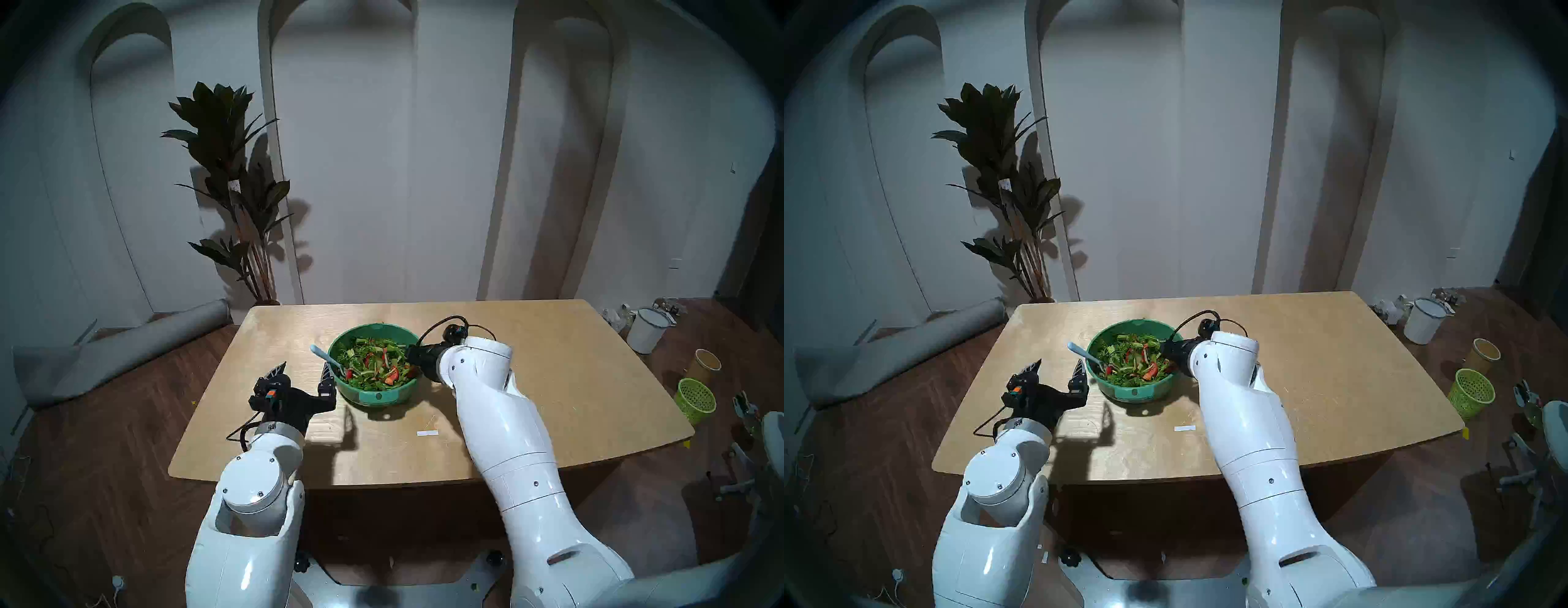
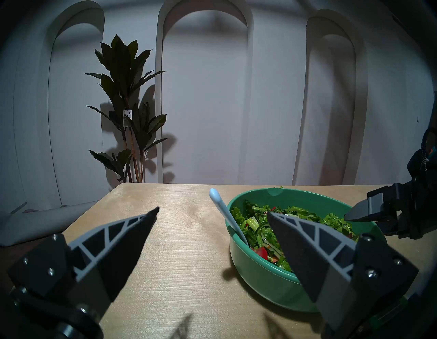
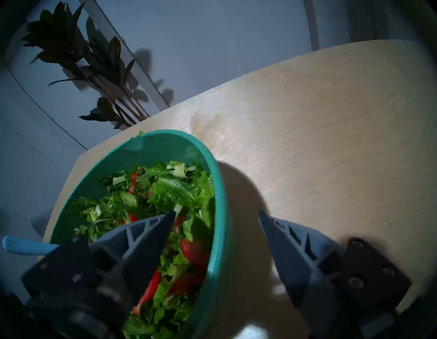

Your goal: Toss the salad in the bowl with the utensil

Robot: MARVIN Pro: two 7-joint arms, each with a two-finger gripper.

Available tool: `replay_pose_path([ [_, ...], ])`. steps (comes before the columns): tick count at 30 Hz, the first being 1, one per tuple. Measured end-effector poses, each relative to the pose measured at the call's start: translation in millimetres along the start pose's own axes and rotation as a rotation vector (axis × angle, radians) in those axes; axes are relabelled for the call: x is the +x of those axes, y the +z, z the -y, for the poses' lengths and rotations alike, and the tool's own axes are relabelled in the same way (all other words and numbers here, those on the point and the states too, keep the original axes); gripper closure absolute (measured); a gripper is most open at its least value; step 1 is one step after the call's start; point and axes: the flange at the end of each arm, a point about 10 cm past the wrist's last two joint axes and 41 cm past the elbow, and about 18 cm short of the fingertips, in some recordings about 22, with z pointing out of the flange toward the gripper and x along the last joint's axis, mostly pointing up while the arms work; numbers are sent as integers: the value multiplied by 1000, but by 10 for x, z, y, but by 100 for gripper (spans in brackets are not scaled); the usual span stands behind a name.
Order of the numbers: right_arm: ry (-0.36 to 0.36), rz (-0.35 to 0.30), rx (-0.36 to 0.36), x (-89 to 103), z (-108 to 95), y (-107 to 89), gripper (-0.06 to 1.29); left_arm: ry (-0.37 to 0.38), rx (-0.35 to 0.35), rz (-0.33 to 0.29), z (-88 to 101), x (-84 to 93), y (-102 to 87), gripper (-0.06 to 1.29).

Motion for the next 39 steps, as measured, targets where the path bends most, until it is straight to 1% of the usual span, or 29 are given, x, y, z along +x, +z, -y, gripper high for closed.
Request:
replay_pose_path([
  [2, -1, 2, 0, -9, 4, 18, 18, 0, 0, 0, 0, 0, 0, 1],
  [4, -1, 4, -1, -15, 3, 30, 25, 0, 0, 0, 0, 0, 0, 1],
  [5, -1, 5, -2, -19, 1, 40, 31, 0, 0, 0, 0, 0, 0, 1],
  [7, 0, 5, -4, -25, -7, 53, 36, 0, 0, 0, 0, -1, -1, 1],
  [8, 0, 5, -5, -27, -11, 59, 42, 0, 0, 0, 0, -1, -1, 1],
  [9, 0, 5, -7, -28, -15, 64, 44, 0, 0, 0, 0, -1, -1, 1],
  [10, 0, 4, -10, -28, -21, 70, 51, 0, 0, 0, 0, -1, -1, 1],
  [12, 0, 1, -12, -23, -27, 76, 71, -1, 0, 0, 0, -1, -1, 1],
  [13, 0, 0, -13, -20, -28, 77, 77, -1, 0, 0, 0, -1, -1, 1],
  [14, -1, -2, -13, -15, -27, 78, 80, -1, 0, 0, 0, -1, -1, 1],
  [16, -2, -5, -14, -9, -28, 78, 80, -1, 0, 0, -1, -1, -1, 1],
  [20, -4, -6, -16, -5, -33, 76, 98, -2, 0, 1, -1, -1, -2, 1],
  [22, -3, -8, -17, 0, -35, 73, 98, -2, 0, 1, -1, -2, -2, 1],
  [25, -3, -9, -20, 4, -44, 69, 103, -2, 0, 1, -1, -2, -2, 1],
  [28, -4, -9, -23, 8, -47, 65, 104, -2, 0, 1, -1, -2, -2, 1],
  [30, -5, -9, -26, 9, -48, 64, 107, -2, 0, 1, -1, -2, -2, 1],
  [31, -5, -9, -27, 9, -49, 64, 114, -2, 0, 1, -1, -2, -2, 1],
  [35, -6, -9, -31, 11, -49, 62, 124, -2, 0, 1, -1, -2, -3, 1],
  [39, -7, -8, -33, 12, -49, 60, 124, -2, 0, 1, -1, -3, -3, 1],
])
